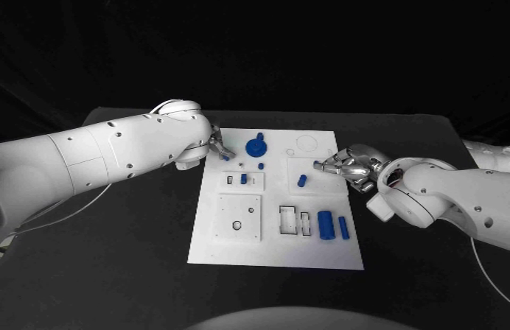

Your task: Assemble the parts on the task board

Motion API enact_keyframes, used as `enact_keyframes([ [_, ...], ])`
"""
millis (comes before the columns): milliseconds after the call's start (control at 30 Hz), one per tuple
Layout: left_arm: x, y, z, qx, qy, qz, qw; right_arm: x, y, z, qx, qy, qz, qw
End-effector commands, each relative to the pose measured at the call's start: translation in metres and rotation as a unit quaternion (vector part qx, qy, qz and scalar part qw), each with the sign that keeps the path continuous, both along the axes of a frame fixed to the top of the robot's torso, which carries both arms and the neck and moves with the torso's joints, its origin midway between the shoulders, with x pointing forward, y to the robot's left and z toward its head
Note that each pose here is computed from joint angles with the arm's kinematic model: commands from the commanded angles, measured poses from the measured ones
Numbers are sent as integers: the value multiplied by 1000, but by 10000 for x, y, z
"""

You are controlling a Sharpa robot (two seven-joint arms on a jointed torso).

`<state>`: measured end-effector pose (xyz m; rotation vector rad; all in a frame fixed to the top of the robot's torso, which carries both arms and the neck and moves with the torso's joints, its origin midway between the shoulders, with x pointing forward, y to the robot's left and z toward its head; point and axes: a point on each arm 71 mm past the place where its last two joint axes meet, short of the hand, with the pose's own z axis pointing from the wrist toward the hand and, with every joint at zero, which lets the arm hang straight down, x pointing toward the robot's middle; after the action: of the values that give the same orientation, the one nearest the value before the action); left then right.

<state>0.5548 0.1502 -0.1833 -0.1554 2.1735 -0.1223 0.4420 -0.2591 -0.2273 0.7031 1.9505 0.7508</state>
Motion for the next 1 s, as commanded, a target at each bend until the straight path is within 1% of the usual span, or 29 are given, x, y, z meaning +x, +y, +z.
enact_keyframes([
  [33,-10,-16,0,-8,0,-6,1000,-4,6,-6,-3,1,5,1000],
  [300,-44,41,14,-15,-2,-7,1000,-1,-3,-8,-4,1,4,1000],
  [500,-66,79,74,-21,-5,-7,1000,3,-4,-10,-5,2,4,1000],
  [700,-95,80,113,-25,-7,-11,1000,5,-7,-12,-5,2,3,1000],
  [1000,-126,77,132,-34,-5,-15,999,3,-14,-13,-6,3,3,1000],
])
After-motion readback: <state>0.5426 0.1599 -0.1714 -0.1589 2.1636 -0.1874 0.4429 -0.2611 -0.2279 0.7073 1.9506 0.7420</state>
